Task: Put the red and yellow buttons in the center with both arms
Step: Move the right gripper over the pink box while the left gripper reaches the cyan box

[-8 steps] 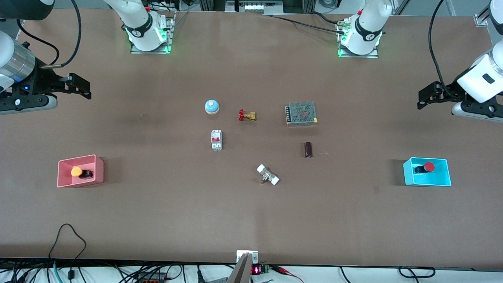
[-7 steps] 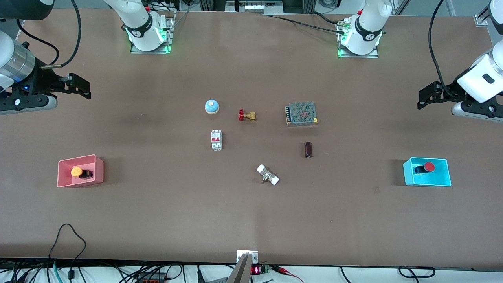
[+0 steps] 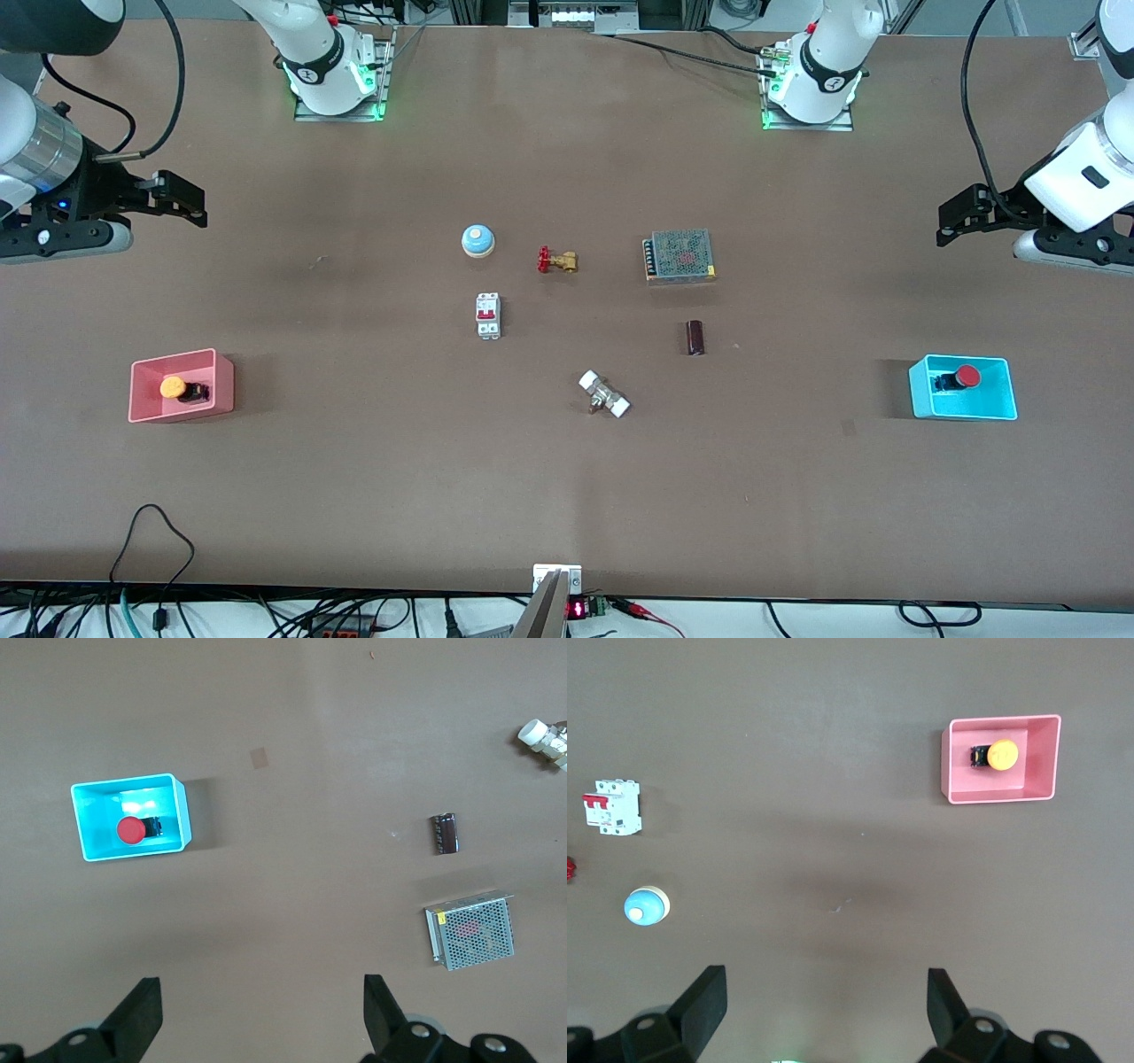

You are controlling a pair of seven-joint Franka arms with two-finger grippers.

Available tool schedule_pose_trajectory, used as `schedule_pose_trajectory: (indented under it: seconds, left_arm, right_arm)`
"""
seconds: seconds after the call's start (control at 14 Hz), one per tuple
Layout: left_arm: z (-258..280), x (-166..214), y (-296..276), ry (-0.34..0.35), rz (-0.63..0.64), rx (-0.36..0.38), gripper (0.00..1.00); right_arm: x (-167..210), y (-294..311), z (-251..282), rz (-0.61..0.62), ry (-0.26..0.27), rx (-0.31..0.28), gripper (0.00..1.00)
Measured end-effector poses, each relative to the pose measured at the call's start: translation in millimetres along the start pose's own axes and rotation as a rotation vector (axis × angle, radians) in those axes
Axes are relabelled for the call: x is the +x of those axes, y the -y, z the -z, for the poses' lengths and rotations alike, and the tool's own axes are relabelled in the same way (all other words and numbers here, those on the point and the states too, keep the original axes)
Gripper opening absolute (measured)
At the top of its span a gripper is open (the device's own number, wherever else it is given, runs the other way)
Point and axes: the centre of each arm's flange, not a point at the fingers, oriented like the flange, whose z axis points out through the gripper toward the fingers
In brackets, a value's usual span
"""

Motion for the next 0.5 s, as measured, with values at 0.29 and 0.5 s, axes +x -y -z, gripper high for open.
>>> schedule_pose_trajectory:
  seconds: [0.29, 0.5]
  left_arm:
    - [-43, 5, -6, 0.15, -0.013, -0.019, 1.0]
    - [-96, 22, -21, 0.247, -0.026, -0.026, 1.0]
  right_arm:
    - [29, -41, -47, -0.059, 0.021, -0.009, 1.0]
    - [57, -89, -89, -0.056, -0.024, -0.062, 1.0]
